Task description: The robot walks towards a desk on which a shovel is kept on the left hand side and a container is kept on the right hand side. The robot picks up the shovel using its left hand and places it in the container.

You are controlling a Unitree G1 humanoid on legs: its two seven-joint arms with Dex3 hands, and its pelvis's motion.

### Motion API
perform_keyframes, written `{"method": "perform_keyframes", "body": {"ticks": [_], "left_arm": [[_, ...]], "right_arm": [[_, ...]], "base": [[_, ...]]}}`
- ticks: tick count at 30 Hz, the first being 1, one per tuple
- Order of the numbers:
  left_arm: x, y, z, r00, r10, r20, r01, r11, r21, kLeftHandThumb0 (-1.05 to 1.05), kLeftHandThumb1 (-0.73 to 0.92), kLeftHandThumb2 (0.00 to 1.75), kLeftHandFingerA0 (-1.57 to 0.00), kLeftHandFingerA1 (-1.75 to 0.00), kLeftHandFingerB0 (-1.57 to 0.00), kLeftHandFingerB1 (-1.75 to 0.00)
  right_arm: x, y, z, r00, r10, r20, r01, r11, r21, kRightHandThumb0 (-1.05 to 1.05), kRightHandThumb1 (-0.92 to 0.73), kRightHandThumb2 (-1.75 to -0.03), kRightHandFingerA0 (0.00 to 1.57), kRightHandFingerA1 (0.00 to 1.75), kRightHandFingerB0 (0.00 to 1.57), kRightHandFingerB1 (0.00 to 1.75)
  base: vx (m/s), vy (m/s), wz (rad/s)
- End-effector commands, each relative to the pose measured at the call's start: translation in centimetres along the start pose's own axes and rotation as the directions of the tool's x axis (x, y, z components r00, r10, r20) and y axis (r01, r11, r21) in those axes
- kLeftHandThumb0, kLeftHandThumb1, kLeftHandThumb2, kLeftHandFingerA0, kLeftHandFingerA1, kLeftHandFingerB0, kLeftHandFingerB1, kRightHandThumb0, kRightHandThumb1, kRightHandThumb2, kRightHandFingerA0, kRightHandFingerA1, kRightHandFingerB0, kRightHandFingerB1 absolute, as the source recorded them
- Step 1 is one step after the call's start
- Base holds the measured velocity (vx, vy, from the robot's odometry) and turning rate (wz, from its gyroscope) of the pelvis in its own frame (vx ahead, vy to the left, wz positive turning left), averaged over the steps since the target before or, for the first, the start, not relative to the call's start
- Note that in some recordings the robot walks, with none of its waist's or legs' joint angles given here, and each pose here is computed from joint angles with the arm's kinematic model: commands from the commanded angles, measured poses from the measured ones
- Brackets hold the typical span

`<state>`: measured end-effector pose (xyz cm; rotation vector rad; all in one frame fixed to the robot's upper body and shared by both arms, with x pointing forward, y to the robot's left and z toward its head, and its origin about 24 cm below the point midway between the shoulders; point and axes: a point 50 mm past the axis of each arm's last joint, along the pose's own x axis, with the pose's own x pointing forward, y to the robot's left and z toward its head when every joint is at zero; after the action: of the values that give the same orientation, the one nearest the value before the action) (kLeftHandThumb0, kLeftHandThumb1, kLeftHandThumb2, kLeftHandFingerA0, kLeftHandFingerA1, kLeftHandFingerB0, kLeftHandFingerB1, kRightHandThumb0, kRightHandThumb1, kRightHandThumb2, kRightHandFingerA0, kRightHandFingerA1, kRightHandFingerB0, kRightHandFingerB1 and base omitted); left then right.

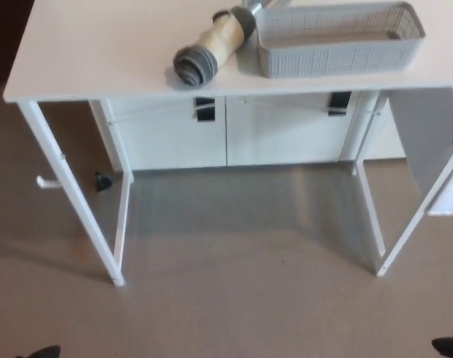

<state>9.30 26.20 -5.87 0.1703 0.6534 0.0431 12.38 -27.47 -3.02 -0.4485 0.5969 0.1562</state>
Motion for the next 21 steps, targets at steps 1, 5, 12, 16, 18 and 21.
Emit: {"method": "perform_keyframes", "body": {"ticks": [1,5,12,16,18,21], "left_arm": [[-0.14,0.45,-0.04,1.0,0.011,0.007,-0.012,1.0,0.019,-0.15,0.48,0.9,-0.28,-0.54,-0.16,-0.48],[-0.18,0.48,-0.12,1.0,0.007,0.009,-0.007,1.0,0.023,-0.16,0.48,0.9,-0.28,-0.54,-0.16,-0.48],[-0.09,0.49,0.06,1.0,0.01,0.023,-0.011,0.999,0.038,-0.15,0.48,0.9,-0.29,-0.55,-0.17,-0.49],[-0.15,0.48,0.03,1.0,0.008,0.015,-0.009,1.0,0.024,-0.16,0.48,0.9,-0.29,-0.55,-0.18,-0.49],[-0.09,0.46,0.04,1.0,0.011,0.019,-0.011,1.0,0.018,-0.16,0.47,0.9,-0.29,-0.55,-0.18,-0.49],[-0.03,0.51,0.05,1.0,0.012,0.01,-0.013,1.0,0.027,-0.17,0.47,0.9,-0.3,-0.55,-0.18,-0.49]], "right_arm": [[-0.05,-0.08,0.14,1.0,0.006,0.018,-0.006,1.0,-0.011,-0.28,-0.59,-0.56,0.62,0.58,0.42,0.49],[-0.16,-0.07,0.07,1.0,0.007,0.014,-0.007,1.0,-0.005,-0.25,-0.59,-0.57,0.63,0.58,0.42,0.48],[-0.23,-0.09,0.16,1.0,0.016,0.019,-0.017,1.0,0.004,-0.24,-0.6,-0.57,0.6,0.57,0.41,0.48],[-0.1,-0.13,0.24,1.0,0.014,0.011,-0.014,1.0,-0.001,-0.25,-0.6,-0.57,0.61,0.58,0.42,0.48],[-0.08,-0.13,0.27,1.0,0.012,0.01,-0.012,1.0,0.003,-0.25,-0.6,-0.57,0.62,0.58,0.42,0.48],[-0.1,-0.11,0.37,1.0,0.017,0.016,-0.017,1.0,-0.012,-0.27,-0.6,-0.57,0.62,0.59,0.42,0.49]], "base": [[0.34,0.113,0.06],[0.16,0.004,0.11],[0.17,-0.155,0.14],[0.28,-0.179,0.07],[0.17,-0.127,-0.03],[0.17,-0.056,-0.06]]}}
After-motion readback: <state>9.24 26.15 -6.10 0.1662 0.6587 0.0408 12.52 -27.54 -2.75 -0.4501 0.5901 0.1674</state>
